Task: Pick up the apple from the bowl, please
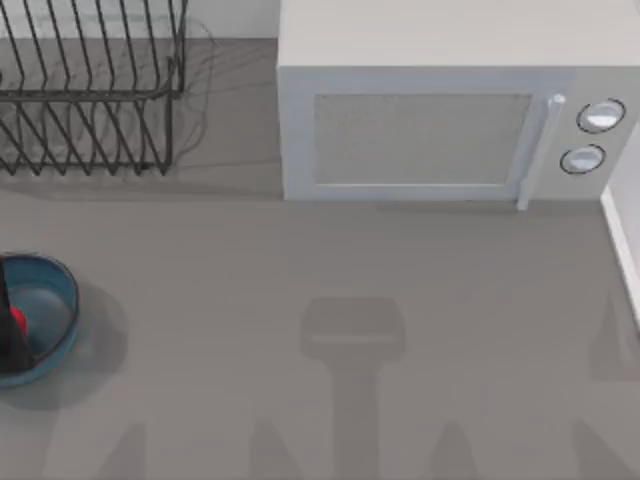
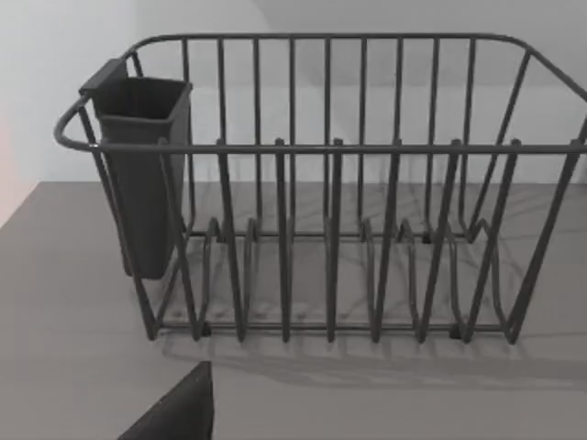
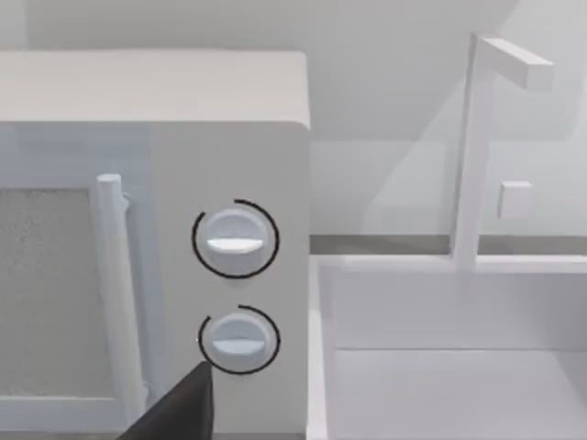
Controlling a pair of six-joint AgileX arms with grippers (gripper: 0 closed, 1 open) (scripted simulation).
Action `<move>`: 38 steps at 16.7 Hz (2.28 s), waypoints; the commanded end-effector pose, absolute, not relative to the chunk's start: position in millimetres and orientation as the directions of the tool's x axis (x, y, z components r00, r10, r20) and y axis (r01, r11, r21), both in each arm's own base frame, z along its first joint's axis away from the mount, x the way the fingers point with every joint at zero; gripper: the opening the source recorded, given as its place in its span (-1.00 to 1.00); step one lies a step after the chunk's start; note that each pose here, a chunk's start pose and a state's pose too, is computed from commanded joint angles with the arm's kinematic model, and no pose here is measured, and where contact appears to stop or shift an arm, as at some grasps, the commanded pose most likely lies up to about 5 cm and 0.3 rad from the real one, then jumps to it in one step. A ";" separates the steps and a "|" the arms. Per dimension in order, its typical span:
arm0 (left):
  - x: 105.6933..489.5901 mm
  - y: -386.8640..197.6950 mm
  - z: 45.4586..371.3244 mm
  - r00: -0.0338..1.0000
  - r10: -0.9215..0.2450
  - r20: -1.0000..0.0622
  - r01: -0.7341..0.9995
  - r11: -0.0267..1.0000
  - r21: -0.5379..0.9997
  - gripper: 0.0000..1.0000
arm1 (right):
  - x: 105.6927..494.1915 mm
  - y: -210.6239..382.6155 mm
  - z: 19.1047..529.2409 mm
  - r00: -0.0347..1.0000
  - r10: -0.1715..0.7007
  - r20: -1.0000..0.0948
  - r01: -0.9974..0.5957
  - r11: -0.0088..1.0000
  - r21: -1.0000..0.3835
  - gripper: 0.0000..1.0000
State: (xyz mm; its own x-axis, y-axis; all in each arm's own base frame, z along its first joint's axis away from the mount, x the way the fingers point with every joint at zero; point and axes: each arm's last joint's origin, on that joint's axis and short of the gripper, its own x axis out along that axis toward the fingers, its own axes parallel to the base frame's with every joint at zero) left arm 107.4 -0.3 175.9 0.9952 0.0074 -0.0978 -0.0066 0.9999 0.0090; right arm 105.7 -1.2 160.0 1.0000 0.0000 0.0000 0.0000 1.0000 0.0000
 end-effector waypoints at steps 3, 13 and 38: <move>116.5 1.4 197.1 0.963 0.018 -0.270 -0.013 1.000 0.022 1.00 | 105.7 -1.2 160.0 1.000 0.000 0.000 0.000 1.000 0.000 1.00; 230.4 16.9 229.3 0.400 0.028 -0.916 0.008 0.999 0.034 1.00 | 105.7 -1.2 160.0 1.000 0.000 0.000 0.000 1.000 0.000 1.00; 299.0 29.9 94.2 0.002 0.000 -1.000 0.020 1.000 0.000 1.00 | 105.7 -1.2 160.0 1.000 0.000 0.000 0.000 1.000 0.000 1.00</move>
